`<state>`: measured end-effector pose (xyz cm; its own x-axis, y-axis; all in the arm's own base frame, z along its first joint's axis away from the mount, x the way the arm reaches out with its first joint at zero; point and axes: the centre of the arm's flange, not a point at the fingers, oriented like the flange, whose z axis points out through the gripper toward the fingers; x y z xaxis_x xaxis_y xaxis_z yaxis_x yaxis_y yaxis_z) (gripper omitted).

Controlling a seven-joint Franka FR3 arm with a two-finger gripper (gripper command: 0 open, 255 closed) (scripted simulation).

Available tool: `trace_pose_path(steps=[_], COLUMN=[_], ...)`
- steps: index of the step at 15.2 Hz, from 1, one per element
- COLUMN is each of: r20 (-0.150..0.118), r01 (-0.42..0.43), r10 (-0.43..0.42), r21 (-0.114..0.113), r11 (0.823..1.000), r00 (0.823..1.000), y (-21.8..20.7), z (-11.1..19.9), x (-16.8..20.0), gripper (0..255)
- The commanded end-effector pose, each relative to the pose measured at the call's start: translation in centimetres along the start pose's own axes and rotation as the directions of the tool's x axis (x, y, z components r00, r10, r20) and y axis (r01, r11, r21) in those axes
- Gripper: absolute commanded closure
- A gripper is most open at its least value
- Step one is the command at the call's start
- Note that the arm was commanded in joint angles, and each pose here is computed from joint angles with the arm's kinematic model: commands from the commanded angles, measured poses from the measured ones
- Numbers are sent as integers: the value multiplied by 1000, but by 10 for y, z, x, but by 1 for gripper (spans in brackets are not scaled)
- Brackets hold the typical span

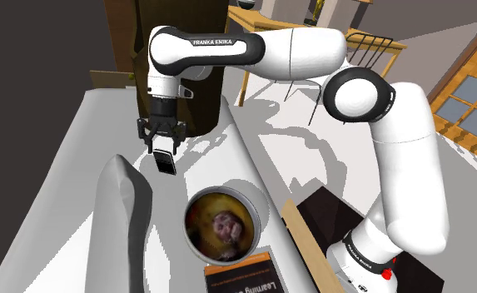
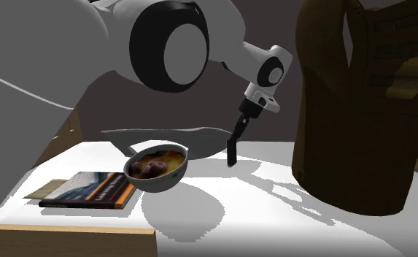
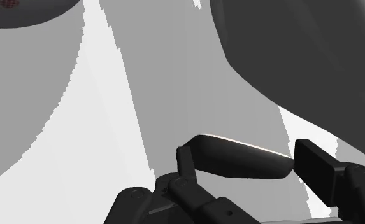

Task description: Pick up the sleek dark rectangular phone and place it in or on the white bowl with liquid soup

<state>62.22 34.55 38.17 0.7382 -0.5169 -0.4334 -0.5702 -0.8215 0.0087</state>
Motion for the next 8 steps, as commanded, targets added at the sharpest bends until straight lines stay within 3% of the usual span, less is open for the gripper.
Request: trace_pose_path(steps=[1, 8], r20=[0, 0], r01=[0, 0], r10=[0, 0], r21=[0, 0], r11=[1000, 1000], r00=[1000, 1000], y=[0, 1], z=[-11, -44], x=[-4, -20], gripper=[255, 255])
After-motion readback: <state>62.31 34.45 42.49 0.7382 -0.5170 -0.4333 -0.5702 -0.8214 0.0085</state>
